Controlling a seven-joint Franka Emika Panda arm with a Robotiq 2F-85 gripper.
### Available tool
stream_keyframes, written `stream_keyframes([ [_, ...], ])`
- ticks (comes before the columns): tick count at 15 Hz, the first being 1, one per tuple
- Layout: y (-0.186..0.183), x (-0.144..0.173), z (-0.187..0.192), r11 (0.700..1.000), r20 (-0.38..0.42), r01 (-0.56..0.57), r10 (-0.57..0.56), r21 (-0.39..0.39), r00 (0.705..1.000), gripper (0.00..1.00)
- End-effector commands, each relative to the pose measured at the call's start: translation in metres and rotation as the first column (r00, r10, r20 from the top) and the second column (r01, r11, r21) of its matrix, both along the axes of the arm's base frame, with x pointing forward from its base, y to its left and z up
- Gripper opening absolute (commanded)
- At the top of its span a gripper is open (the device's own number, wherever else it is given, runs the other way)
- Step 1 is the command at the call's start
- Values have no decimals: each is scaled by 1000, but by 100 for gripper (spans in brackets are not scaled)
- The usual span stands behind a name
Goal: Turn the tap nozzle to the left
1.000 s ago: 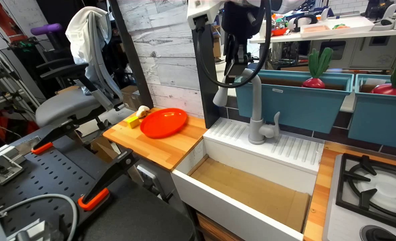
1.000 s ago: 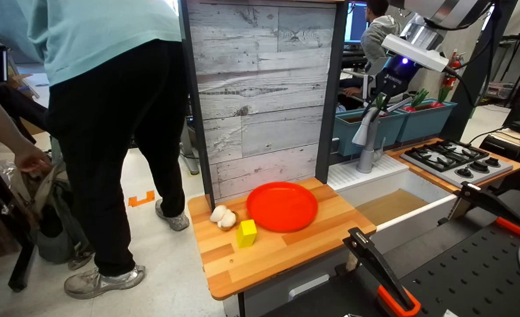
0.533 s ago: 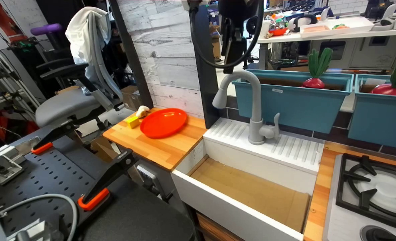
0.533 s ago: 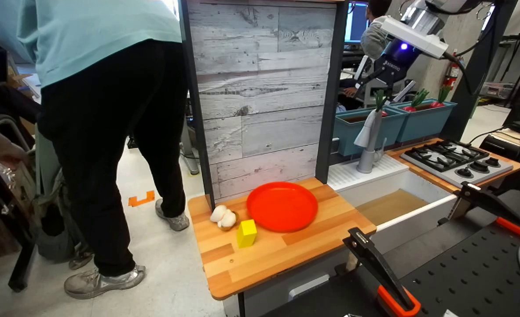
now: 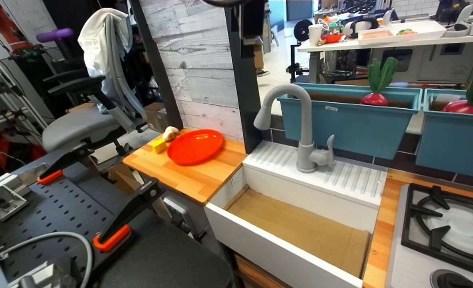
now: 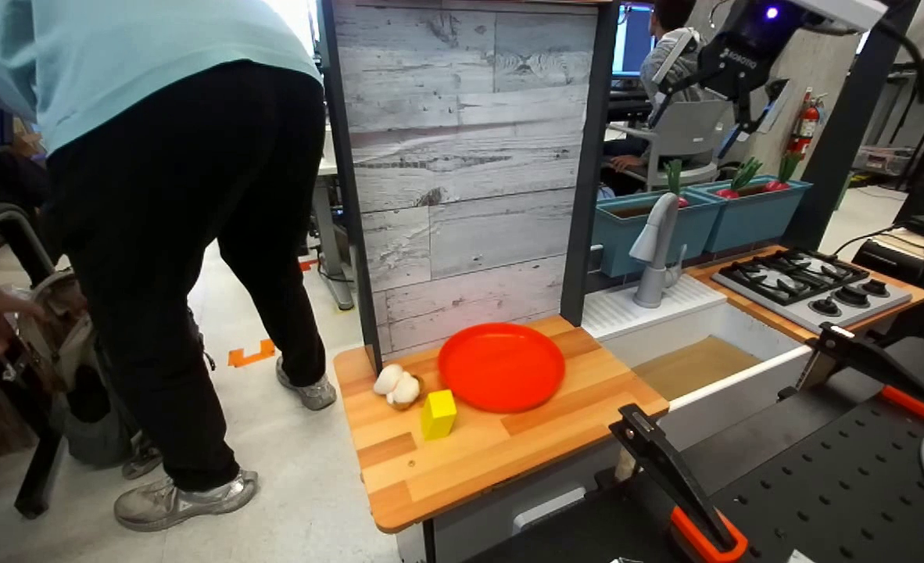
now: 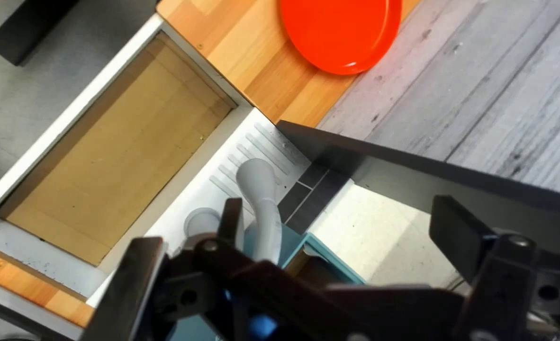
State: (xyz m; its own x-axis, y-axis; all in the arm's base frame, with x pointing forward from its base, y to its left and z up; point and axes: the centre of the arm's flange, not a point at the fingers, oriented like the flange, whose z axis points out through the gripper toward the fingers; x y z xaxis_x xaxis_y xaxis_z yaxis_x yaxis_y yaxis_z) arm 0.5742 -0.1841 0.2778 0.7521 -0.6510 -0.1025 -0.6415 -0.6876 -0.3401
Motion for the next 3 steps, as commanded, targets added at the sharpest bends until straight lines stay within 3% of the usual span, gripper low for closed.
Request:
stream_keyframes([
  [1,27,-67,20,987,31,-138,141,-77,990,100],
  [2,8,-27,7,996,1,-82,82,-34,997,100],
  [3,14,-38,10,994,6,-105,105,-41,994,100],
])
